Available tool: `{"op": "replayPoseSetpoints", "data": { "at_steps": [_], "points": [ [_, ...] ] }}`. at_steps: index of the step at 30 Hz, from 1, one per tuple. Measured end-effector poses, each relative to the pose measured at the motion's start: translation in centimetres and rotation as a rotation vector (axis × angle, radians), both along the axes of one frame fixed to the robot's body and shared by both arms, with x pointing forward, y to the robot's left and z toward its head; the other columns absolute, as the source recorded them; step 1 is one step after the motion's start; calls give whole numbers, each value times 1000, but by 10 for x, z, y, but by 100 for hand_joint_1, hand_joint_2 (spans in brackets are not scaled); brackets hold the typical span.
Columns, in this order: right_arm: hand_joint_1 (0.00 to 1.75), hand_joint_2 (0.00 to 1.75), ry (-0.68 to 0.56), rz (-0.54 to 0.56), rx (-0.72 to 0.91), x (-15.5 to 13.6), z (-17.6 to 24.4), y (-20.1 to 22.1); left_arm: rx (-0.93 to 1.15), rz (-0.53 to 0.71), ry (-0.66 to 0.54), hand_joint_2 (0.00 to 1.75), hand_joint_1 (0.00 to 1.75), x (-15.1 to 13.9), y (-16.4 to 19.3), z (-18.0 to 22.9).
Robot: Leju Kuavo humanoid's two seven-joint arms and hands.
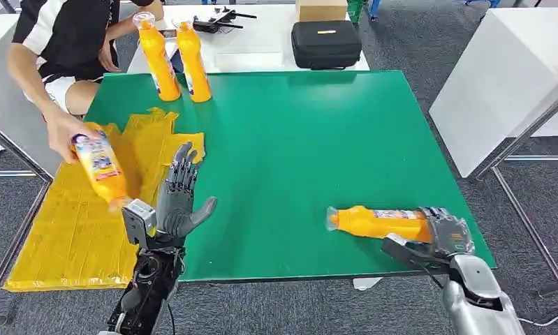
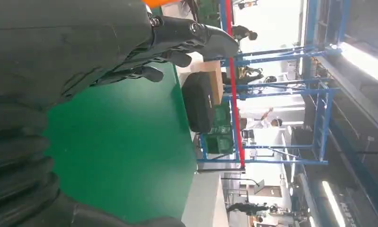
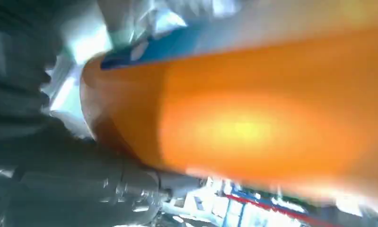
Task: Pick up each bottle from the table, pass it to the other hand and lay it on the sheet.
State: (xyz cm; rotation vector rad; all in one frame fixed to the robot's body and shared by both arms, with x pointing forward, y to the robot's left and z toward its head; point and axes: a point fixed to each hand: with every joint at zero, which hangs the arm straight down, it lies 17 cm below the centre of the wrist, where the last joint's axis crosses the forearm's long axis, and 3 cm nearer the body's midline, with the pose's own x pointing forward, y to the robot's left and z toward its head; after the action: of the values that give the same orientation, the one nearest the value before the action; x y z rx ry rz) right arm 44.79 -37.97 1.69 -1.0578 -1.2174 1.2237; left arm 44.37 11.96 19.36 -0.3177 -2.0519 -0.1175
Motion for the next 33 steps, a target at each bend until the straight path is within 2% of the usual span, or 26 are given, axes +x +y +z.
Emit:
{"op": "replayPoseSetpoints", "data": {
  "at_steps": [4, 8, 13, 23, 33],
  "points": [
    [175, 175, -203, 6, 191, 6, 43, 41, 26, -24, 11, 175, 0, -4, -9, 0],
    [175, 175, -415, 36, 473, 17, 98, 84, 60, -83, 3, 175, 0, -10, -30, 5],
    [175, 175, -549, 41, 725, 28, 141, 127, 79, -148, -17, 175, 0, -20, -56, 15],
    [175, 175, -591, 111, 979, 35, 174, 183, 103, -193, -20, 175, 0, -29, -78, 22],
    [175, 175, -483, 202, 1122, 44, 173, 239, 110, -225, -27, 175, 0, -32, -91, 27]
  ]
}}
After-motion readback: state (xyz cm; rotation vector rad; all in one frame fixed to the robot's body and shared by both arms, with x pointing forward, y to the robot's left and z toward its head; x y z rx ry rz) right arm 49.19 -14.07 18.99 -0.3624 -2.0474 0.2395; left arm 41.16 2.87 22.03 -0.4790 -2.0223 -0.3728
